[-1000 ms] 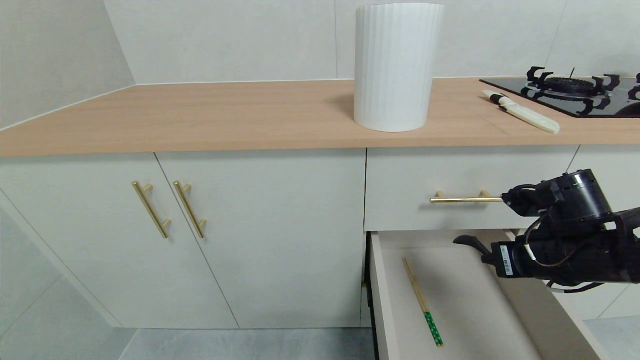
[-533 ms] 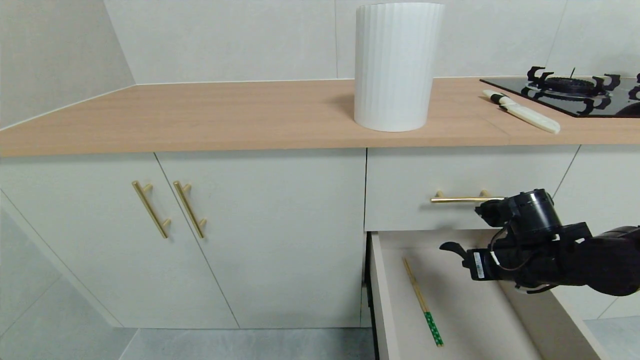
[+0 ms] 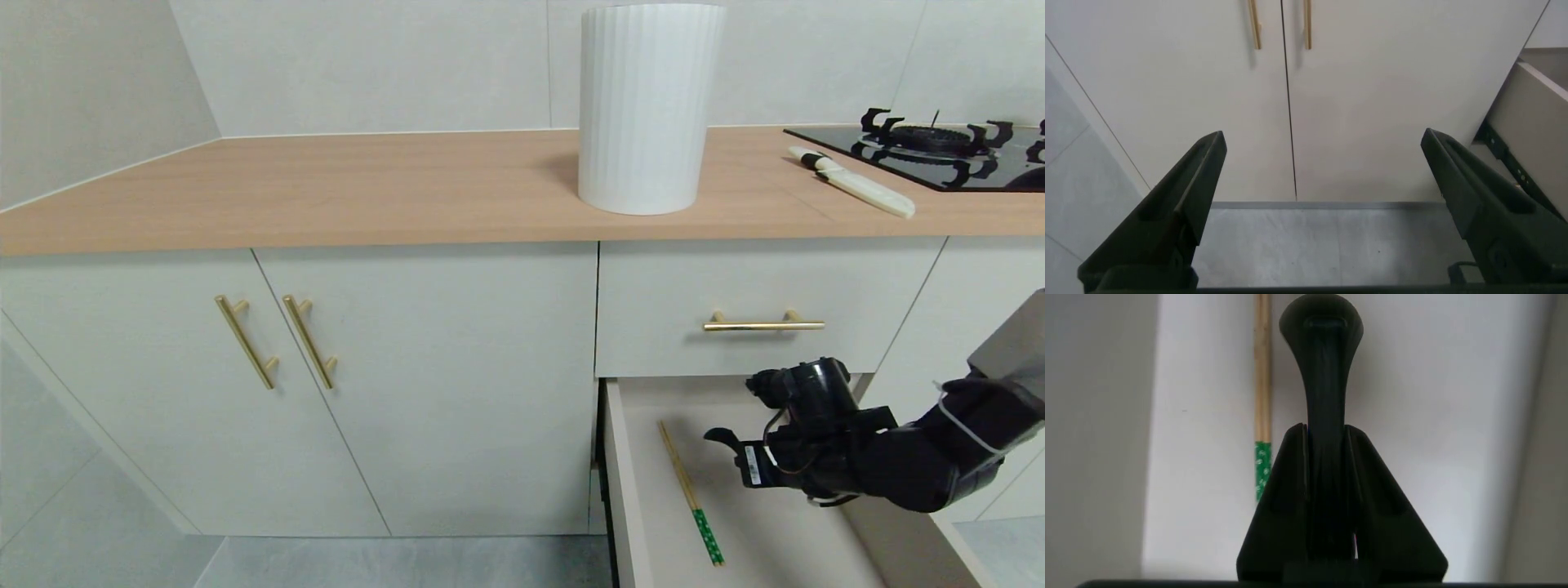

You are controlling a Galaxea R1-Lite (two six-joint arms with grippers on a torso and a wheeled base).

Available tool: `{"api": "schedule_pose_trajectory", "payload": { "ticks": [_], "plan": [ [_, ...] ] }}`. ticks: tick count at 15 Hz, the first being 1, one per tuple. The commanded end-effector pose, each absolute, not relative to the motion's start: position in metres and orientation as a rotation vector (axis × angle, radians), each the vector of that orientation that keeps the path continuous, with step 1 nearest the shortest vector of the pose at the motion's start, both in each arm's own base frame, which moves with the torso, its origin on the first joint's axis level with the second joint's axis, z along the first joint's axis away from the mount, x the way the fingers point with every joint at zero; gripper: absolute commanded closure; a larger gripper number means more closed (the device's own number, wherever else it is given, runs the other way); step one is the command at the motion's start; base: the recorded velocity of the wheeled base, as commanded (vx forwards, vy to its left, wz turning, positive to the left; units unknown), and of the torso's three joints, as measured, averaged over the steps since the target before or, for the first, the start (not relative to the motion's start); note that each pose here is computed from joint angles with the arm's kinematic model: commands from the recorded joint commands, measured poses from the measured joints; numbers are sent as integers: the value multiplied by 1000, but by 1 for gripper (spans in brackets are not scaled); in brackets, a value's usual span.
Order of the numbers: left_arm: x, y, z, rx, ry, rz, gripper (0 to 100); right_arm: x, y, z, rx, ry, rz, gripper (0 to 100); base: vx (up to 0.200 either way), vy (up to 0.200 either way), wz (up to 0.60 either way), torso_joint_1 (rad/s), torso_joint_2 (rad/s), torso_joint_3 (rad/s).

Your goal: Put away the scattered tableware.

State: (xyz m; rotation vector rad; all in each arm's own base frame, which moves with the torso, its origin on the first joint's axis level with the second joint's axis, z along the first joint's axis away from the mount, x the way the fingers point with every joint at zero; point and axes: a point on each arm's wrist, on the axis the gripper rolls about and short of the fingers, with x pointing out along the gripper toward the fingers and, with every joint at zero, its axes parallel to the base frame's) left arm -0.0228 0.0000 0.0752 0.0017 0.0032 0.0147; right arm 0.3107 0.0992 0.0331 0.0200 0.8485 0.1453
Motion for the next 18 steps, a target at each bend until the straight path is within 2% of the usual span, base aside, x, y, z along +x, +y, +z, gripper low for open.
{"api": "schedule_pose_trajectory", "payload": {
  "ticks": [1, 10, 18],
  "plan": [
    [-23, 0, 75, 2, 5, 15, 0, 313, 99, 9, 4, 899, 127, 100, 0, 0, 0, 0, 0, 0],
    [-23, 0, 75, 2, 5, 15, 0, 317, 96, -10, -4, 924, 100, 100, 0, 0, 0, 0, 0, 0],
    [-23, 0, 75, 2, 5, 15, 0, 317, 96, -12, -8, 928, 101, 100, 0, 0, 0, 0, 0, 0]
  ]
}}
